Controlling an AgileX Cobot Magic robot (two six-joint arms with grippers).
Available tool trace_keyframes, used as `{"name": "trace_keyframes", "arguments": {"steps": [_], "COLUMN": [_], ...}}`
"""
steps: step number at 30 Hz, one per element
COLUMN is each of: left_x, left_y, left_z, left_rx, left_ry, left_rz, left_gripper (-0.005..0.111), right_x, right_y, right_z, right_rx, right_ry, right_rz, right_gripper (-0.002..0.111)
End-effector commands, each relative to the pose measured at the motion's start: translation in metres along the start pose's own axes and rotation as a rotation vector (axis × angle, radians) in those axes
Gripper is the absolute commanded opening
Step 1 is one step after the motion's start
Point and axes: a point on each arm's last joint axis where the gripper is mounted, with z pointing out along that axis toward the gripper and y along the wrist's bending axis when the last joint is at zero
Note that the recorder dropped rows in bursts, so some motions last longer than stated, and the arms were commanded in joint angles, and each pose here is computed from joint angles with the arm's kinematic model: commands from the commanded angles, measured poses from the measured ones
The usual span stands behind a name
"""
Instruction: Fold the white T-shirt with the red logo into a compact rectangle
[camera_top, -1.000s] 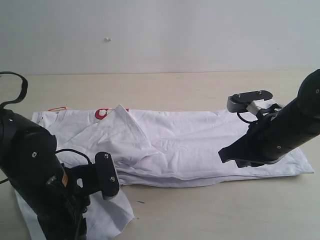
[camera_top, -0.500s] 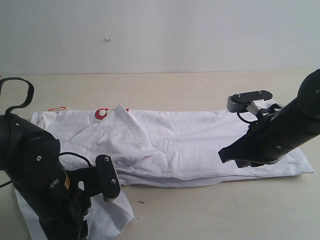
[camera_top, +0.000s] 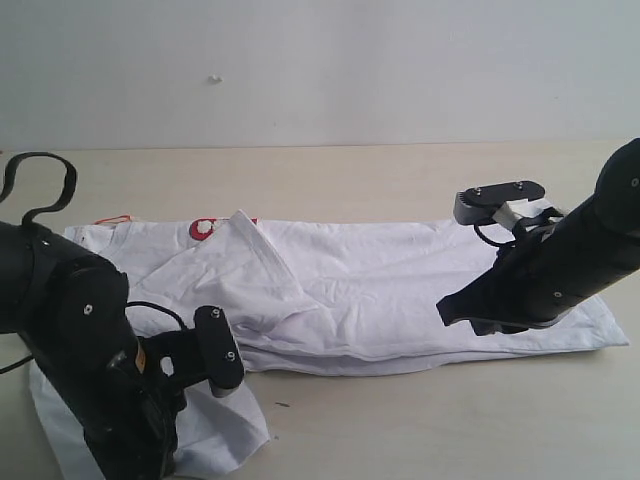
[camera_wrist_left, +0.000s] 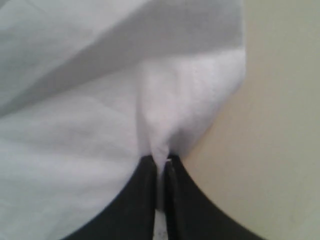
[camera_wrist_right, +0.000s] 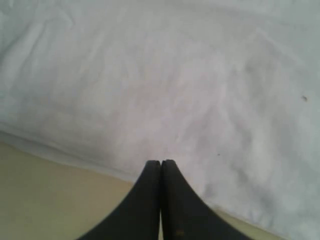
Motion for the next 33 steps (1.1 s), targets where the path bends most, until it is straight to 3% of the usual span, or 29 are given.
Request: {"name": "trace_keyframes", "arguments": {"steps": [1,10,13,17,23,33], "left_x": [-0.003,-0.031,-0.039,-0.045,-0.05,-0.076], "left_y": [-0.005,0.016,0.032,0.063,0.089,0.118], "left_z": [-0.011,-0.056,-0.069,-0.083,-0.088,-0.048], "left_rx": [0.056,-0.076,-0.186,-0.318,-0.47,-0.557], "left_ry": [0.023,-0.021,-0.024,-0.137,-0.254,-0.345], "left_rz": [0.029,0.317,0.387,0.397,0.438,0.43], "left_gripper": [0.0,0.0,0.0,0.0,0.0,0.0], "right_x": [0.0,0.001,0.001,0.001,0.001,0.001], "right_y": [-0.001,0.0,0.0,0.0,0.0,0.0], "right_z": [-0.002,-0.002,-0.002,-0.002,-0.002,-0.002], "right_rx": [0.002,0.0,0.0,0.0,0.001,0.001], "right_ry": [-0.009,-0.006,-0.006,-0.006,-0.007,-0.007], "right_rz": [0.001,0.001,0.001,0.001,0.001,0.001], "right_gripper": [0.0,0.0,0.0,0.0,0.0,0.0]}}
